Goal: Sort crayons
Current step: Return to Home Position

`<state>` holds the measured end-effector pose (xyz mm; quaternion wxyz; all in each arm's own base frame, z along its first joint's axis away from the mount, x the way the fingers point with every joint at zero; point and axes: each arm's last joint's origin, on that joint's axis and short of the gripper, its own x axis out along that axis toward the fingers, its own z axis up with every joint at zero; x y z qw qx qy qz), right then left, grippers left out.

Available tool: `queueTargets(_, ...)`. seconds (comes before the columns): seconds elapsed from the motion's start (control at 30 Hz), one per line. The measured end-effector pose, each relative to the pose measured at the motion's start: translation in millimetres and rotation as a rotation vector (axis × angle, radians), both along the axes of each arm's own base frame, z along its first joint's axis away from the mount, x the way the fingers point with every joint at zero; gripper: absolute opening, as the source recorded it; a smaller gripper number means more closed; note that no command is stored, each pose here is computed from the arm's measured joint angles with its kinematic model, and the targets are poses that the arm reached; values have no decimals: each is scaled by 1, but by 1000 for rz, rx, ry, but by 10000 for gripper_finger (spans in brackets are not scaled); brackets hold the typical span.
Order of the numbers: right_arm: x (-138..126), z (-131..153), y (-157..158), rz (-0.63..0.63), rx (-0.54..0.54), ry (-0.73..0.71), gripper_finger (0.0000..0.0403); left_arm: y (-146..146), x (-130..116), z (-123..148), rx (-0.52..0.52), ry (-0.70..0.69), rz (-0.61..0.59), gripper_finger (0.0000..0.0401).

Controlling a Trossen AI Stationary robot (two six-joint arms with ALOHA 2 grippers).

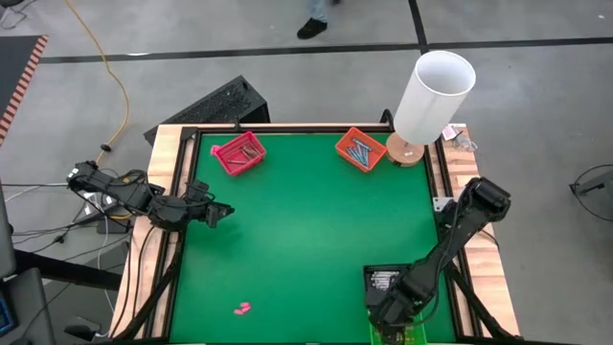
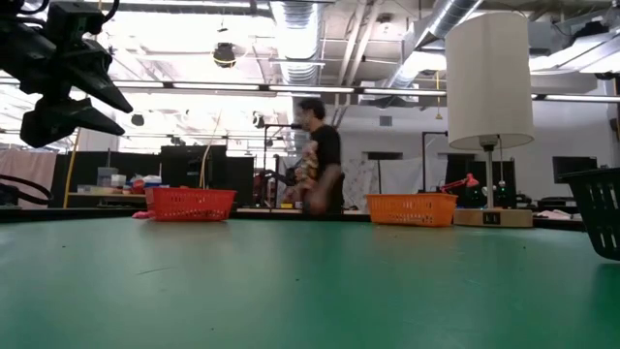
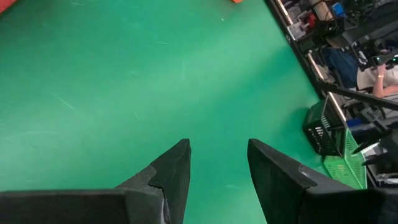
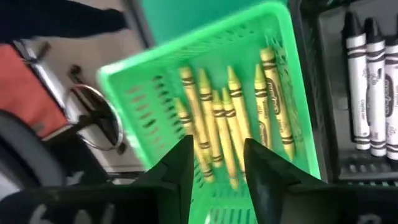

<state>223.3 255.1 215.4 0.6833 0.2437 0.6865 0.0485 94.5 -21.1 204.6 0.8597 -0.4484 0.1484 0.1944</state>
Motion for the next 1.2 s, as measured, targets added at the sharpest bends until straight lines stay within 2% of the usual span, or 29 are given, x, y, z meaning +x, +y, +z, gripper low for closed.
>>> queueTargets(0.23,2,47,-29,-85,81,-131,134,0,0,1,-27,-14,8,149)
queueTargets(0.4,6,79,-64,-211,81,-279,127,-1,1,2,-74,-39,27,149)
queueTargets(0.63,5,118,-117,-357,147,-400,123,-1,1,2,-178,-60,61,149)
queueTargets(0.8,-4,140,-146,-327,179,-510,123,-3,1,2,-175,-32,-21,149)
queueTargets(0.9,-7,149,-161,-377,192,-562,123,-5,1,1,-161,-1,-97,149)
queueTargets(1.0,-5,161,-170,-388,178,-703,123,-6,1,0,-176,17,-149,149)
queueTargets(1.13,2,177,-175,-281,202,-926,123,-9,0,-1,-239,41,-227,149)
queueTargets(1.2,3,183,-175,-193,219,-998,123,-10,0,-1,-224,47,-255,149)
